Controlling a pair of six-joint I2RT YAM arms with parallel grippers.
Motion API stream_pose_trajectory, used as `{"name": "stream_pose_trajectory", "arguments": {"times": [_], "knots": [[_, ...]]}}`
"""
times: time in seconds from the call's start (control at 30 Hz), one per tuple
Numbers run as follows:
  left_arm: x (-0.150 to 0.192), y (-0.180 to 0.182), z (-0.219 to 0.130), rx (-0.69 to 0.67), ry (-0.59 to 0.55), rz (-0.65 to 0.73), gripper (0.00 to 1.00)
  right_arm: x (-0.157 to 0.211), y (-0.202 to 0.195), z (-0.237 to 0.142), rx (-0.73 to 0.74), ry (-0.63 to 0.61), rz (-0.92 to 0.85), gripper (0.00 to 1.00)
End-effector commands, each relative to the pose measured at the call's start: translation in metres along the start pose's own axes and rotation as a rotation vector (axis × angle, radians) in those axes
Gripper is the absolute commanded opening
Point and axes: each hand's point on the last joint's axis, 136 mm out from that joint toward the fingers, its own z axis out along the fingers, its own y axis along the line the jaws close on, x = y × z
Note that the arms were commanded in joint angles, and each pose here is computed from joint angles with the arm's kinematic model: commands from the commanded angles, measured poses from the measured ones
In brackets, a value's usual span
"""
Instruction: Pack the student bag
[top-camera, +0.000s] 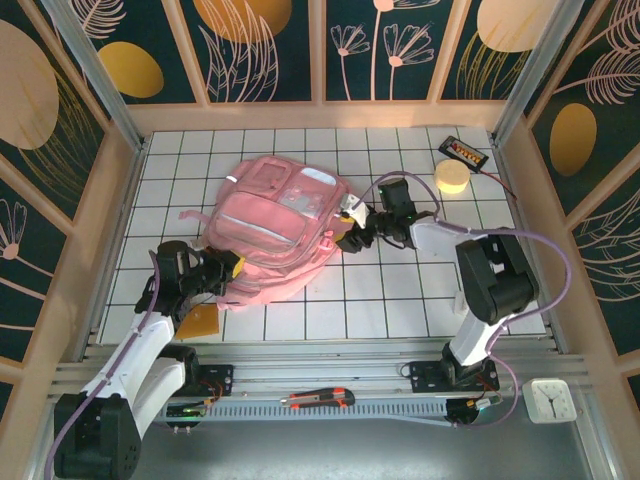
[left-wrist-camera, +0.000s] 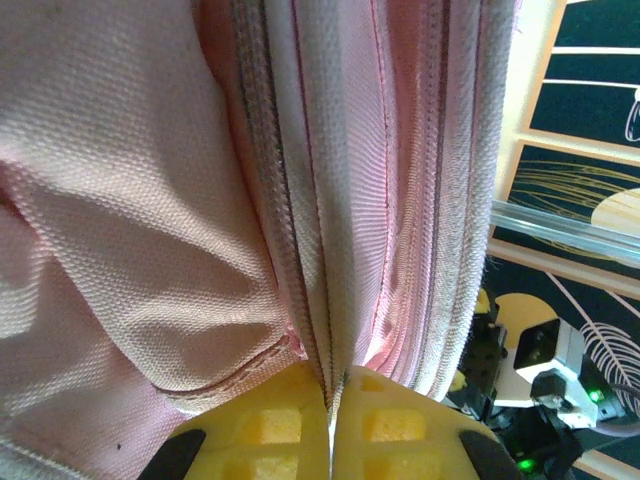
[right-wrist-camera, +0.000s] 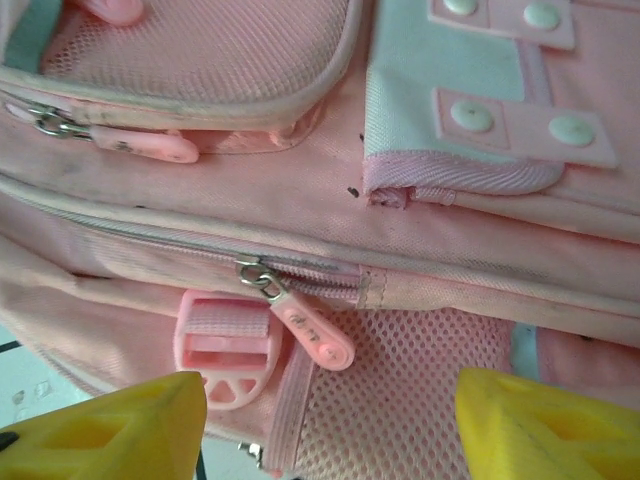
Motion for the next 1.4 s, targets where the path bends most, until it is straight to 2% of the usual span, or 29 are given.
{"name": "stream_pose_trajectory", "arguments": {"times": [0.0,0.33,0.63,0.77,0.93,1.0,1.1,1.3,1.37], "knots": [[-0.001,0.017,-0.001,-0.052,-0.006,-0.058,0.0,-0.016,-0.004,0.009,-0.025,-0.056,-0.042,0.66],[0.0,0.025,-0.004,-0.055,-0.02,-0.082,0.0,-0.011,-0.011,0.032,-0.058,-0.047,-0.003,0.6],[0.001,0.026,-0.001,-0.046,-0.01,-0.084,0.0,0.0,0.022,0.04,-0.133,0.015,-0.021,0.56],[0.001,0.028,0.001,-0.049,-0.004,-0.085,0.0,0.009,0.03,0.042,-0.144,0.042,-0.004,0.51],[0.0,0.028,0.002,-0.046,-0.002,-0.085,0.0,0.012,0.03,0.045,-0.142,0.065,0.004,0.33],[-0.001,0.028,0.002,-0.045,0.0,-0.084,0.0,0.012,0.033,0.045,-0.147,0.07,0.005,0.3],[-0.002,0.027,0.002,-0.044,0.0,-0.08,0.0,0.013,0.037,0.044,-0.149,0.078,0.013,0.17],[-0.002,0.026,0.002,-0.041,0.002,-0.074,0.0,0.008,0.035,0.039,-0.109,0.07,0.014,0.02],[-0.002,0.027,0.001,-0.043,0.002,-0.074,0.0,0.002,0.031,0.037,-0.08,0.056,0.016,0.0]]}}
